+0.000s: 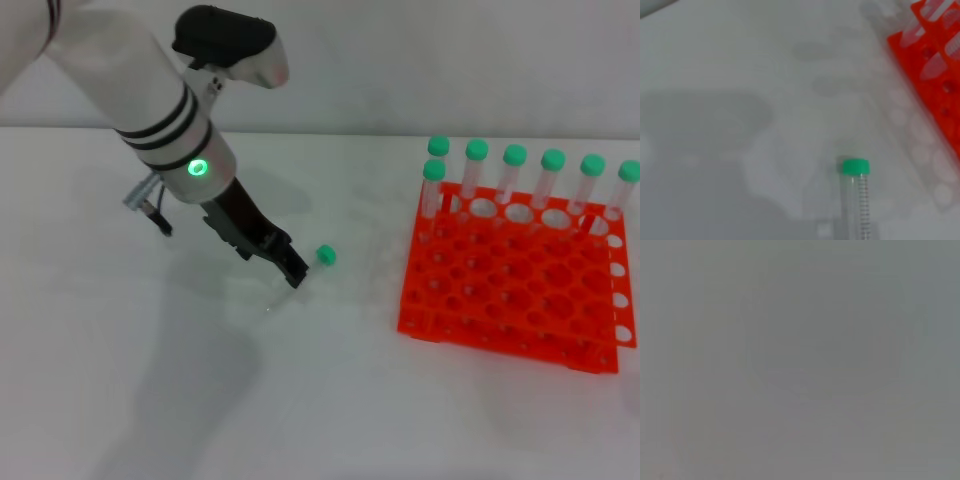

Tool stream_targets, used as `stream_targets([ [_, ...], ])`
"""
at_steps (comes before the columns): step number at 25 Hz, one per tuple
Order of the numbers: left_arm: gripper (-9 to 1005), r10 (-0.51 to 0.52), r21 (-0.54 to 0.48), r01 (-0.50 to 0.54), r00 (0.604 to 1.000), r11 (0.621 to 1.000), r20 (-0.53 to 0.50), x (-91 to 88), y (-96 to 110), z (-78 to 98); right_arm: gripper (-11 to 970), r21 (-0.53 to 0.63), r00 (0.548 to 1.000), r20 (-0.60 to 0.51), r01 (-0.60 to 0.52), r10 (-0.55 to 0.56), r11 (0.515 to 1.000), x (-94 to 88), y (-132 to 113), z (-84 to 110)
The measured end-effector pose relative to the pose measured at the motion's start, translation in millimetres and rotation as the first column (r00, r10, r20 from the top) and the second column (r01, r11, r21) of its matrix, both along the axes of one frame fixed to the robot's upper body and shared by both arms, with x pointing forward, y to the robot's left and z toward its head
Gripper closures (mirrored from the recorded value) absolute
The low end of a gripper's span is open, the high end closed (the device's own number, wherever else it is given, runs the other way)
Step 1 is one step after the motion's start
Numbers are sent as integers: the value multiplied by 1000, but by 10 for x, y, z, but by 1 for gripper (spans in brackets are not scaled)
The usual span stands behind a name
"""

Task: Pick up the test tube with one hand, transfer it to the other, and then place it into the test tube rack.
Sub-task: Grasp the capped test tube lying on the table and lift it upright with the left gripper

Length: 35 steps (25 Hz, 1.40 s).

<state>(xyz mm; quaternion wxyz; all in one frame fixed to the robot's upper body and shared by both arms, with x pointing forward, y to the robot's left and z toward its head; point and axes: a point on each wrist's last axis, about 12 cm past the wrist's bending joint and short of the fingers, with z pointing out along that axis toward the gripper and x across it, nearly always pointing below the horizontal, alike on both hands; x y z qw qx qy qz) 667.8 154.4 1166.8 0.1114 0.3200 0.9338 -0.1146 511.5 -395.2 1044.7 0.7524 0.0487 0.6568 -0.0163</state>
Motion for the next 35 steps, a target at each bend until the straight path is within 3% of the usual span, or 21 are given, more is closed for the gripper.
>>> stream_targets([
  [8, 181, 9, 3, -9, 1000, 1000, -22, -48, -138, -132, 131, 2, 1000, 4, 17, -17, 1000, 3, -34, 13],
  [15, 194, 28, 28, -27, 998, 999, -50, -105, -132, -244, 132, -3, 1000, 13, 23, -23, 1000, 12, -62, 38],
  [27, 215, 42, 48, -41, 999, 998, -34, -105, -165, -302, 135, -14, 999, 14, 33, -33, 999, -10, -110, 49],
  [35, 366, 38, 48, -36, 999, 998, -32, -112, -199, -317, 136, -21, 999, 4, 40, -40, 999, 25, -134, 63],
])
